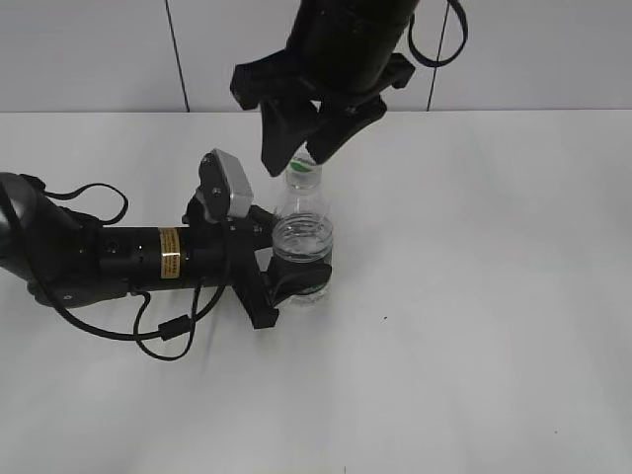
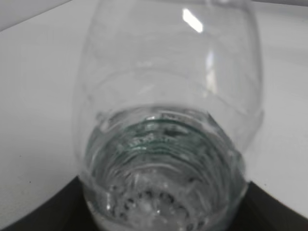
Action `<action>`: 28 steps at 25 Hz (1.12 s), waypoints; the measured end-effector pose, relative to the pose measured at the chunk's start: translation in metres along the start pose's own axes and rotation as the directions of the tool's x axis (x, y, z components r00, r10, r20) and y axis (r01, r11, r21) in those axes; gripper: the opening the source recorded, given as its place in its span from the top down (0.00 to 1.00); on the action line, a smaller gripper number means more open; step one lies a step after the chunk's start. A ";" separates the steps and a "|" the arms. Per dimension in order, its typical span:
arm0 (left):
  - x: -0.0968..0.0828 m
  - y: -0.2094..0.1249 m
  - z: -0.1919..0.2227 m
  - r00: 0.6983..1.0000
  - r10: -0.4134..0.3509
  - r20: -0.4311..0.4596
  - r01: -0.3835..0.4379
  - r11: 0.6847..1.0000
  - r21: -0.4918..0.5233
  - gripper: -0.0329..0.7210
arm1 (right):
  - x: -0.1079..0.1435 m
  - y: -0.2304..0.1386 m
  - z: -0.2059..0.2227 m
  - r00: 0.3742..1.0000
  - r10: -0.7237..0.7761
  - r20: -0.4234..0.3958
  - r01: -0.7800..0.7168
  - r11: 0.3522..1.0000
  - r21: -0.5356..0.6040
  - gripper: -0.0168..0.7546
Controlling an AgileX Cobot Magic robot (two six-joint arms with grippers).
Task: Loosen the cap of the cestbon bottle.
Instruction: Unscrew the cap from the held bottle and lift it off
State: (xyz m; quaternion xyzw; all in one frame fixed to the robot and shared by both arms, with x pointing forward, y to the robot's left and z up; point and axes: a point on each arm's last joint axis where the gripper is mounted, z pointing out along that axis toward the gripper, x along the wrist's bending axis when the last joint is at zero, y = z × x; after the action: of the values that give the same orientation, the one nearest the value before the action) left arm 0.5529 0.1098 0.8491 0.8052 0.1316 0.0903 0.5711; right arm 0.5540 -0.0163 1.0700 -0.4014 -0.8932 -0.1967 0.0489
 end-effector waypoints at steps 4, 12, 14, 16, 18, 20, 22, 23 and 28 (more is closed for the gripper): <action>0.000 0.000 0.000 1.000 0.001 0.000 -0.001 1.000 -0.001 0.41 | 0.001 0.006 0.000 0.999 -0.033 0.026 0.033 0.999 -0.012 0.47; 0.000 0.000 0.000 1.000 0.003 0.002 -0.003 1.000 0.000 0.41 | -0.005 0.007 0.007 0.996 -0.048 0.075 0.048 0.999 0.008 0.47; -0.001 0.000 0.000 1.000 0.008 0.011 -0.008 1.000 0.003 0.41 | -0.006 0.007 0.011 0.996 -0.049 0.079 0.047 0.999 0.017 0.47; -0.002 0.000 0.000 0.999 0.024 0.033 -0.024 1.000 0.006 0.41 | -0.007 0.007 0.014 0.996 -0.048 0.081 0.047 0.999 0.023 0.47; -0.004 0.000 0.000 0.998 0.037 0.051 -0.038 0.999 0.010 0.41 | -0.008 0.007 0.016 0.995 -0.048 0.083 0.046 0.999 0.029 0.47; -0.004 0.000 0.000 0.998 0.041 0.057 -0.042 0.999 0.009 0.41 | -0.009 0.007 0.018 0.995 -0.049 0.087 0.046 0.998 0.034 0.47; -0.004 0.000 0.000 0.997 0.042 0.058 -0.042 0.999 0.009 0.41 | -0.010 0.007 0.020 0.995 -0.050 0.091 0.047 0.998 0.038 0.47; -0.004 0.000 0.000 0.997 0.042 0.058 -0.042 0.999 0.009 0.41 | -0.010 0.007 0.020 0.995 -0.050 0.091 0.047 0.998 0.038 0.47; -0.004 0.000 0.000 0.997 0.042 0.058 -0.042 0.999 0.009 0.41 | -0.010 0.007 0.020 0.994 -0.051 0.095 0.047 0.998 0.039 0.47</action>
State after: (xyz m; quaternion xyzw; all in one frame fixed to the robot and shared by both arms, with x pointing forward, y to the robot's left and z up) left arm 0.5489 0.1085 0.8493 0.8129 0.0984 0.0782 0.5686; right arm 0.5674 -0.0117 1.0516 -0.3874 -0.9075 -0.1621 0.0083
